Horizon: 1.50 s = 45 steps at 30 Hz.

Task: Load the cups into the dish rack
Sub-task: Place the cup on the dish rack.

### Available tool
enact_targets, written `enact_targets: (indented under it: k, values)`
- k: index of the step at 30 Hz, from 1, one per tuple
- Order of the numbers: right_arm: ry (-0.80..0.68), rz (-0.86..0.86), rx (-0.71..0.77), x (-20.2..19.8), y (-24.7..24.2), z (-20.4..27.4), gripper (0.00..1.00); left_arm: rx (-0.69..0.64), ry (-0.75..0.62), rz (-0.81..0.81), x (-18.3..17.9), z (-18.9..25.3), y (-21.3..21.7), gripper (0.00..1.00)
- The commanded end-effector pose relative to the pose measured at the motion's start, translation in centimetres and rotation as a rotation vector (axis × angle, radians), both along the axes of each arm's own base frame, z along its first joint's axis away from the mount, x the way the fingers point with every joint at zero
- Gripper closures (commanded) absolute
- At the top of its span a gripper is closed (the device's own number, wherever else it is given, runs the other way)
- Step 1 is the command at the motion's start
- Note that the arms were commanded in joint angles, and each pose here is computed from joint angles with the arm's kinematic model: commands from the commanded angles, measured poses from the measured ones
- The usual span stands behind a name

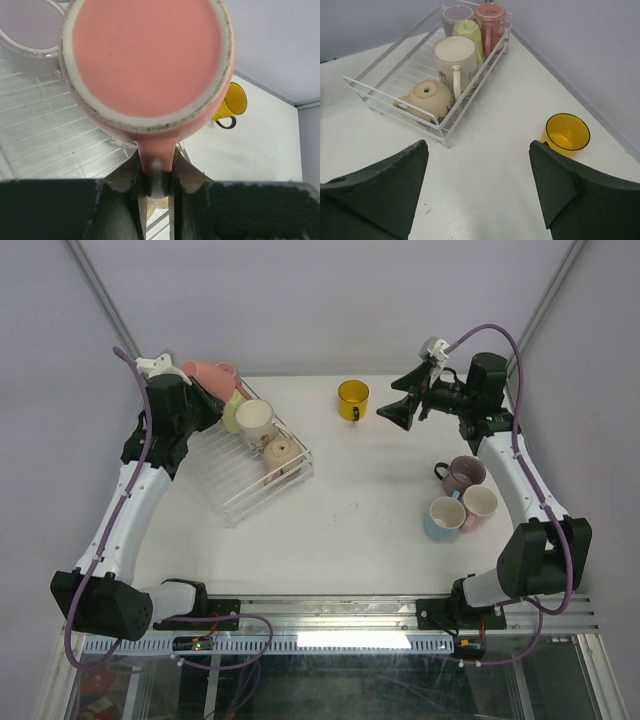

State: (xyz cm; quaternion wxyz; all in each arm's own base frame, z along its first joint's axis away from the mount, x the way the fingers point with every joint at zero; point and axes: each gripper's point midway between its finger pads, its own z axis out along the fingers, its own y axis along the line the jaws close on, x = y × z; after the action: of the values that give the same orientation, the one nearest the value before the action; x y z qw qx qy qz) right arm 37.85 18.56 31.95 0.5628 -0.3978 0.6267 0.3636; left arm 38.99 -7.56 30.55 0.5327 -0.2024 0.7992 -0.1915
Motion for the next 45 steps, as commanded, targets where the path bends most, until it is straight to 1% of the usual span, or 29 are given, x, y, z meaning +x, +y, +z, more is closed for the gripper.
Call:
enact_targets:
  k: [1,11,17,21,28,33,37,45]
  values:
    - [-0.108,-0.005,-0.080,0.9,0.4,0.9,0.16,0.045,-0.204,0.041,-0.3,5.8,1.5,1.00]
    - [-0.116,-0.010,-0.130,1.7,1.5,0.0,0.16,0.058,-0.145,0.053,0.1,2.9,2.1,1.00]
    - [-0.129,-0.005,-0.152,2.1,1.6,-0.6,0.15,0.026,-0.094,0.020,0.7,1.0,1.7,1.00]
    - [-0.129,-0.004,-0.164,2.2,1.5,-1.0,0.15,0.010,-0.067,0.034,0.9,0.0,1.9,1.00]
    - [-0.140,-0.003,-0.172,2.0,1.4,-1.8,0.15,0.044,0.029,0.117,1.0,-2.6,3.7,1.00]
    - [-0.130,-0.004,-0.167,2.1,1.4,-2.4,0.14,0.066,0.111,0.170,1.2,-5.9,5.1,1.00]
    - [-0.121,-0.006,-0.155,2.1,1.5,-2.6,0.14,0.073,0.183,0.201,2.3,-8.7,5.9,1.00]
    - [-0.107,-0.026,-0.137,2.3,1.3,-2.6,0.13,0.102,0.239,0.322,4.7,-12.2,7.7,1.00]
